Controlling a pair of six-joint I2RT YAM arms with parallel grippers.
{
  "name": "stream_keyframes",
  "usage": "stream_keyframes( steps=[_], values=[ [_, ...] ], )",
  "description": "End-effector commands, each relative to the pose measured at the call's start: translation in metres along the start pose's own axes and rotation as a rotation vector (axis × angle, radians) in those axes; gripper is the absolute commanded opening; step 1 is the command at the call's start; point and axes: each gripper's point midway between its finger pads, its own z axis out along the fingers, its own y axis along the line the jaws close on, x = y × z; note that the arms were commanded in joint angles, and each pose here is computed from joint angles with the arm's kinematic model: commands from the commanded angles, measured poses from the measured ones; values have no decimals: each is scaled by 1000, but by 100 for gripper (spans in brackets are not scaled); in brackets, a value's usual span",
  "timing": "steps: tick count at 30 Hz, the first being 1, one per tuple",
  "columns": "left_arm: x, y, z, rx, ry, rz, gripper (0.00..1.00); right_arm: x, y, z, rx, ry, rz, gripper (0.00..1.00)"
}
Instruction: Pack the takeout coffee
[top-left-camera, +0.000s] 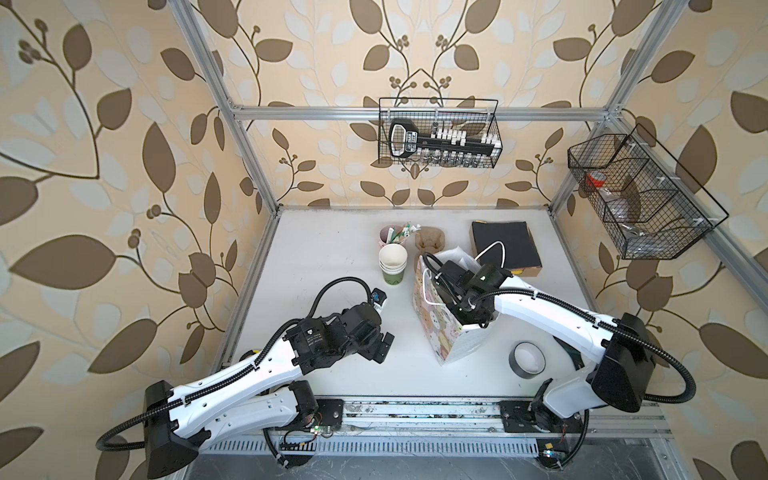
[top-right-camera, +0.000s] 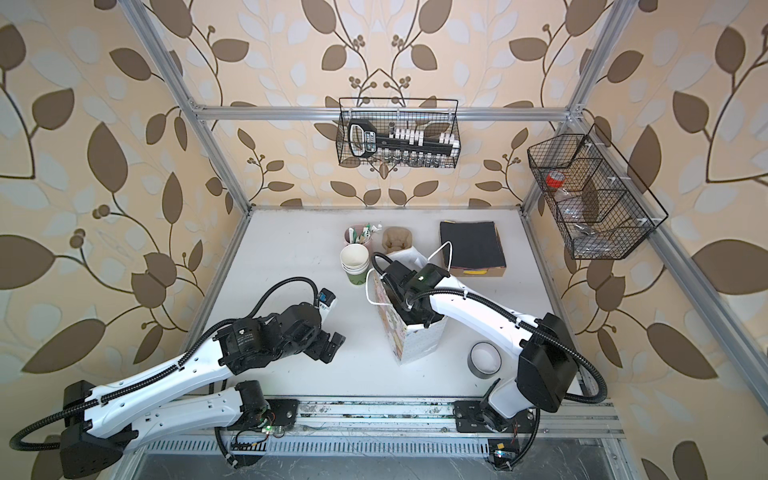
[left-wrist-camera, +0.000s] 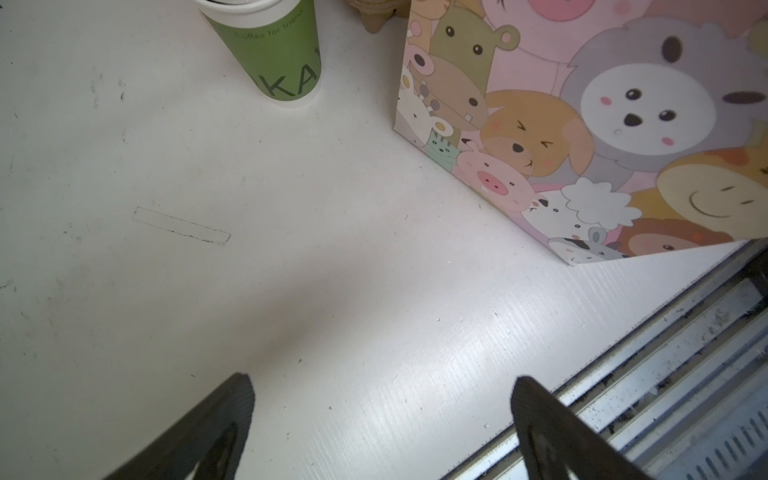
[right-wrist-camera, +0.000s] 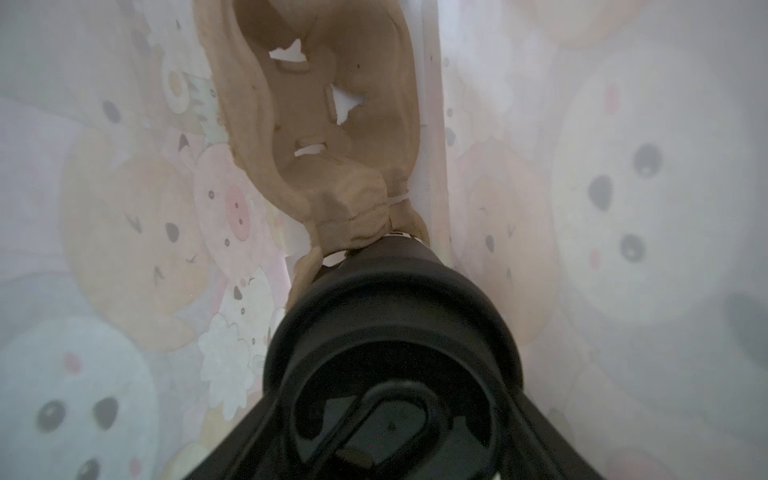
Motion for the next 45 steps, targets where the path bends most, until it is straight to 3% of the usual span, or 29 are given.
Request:
stream_keyframes(
  steps=[1, 31, 45],
  values=[
    [-11, -1, -10, 1, -39, -16, 99, 57, 3, 70, 50, 287, -52, 71],
    [-11, -1, -11, 1, -43, -18, 99, 21, 8, 13, 22, 164, -56, 84],
    [-11, 0, -11, -2, -44, -19, 99, 23, 9, 17, 12, 166, -55, 86]
  ],
)
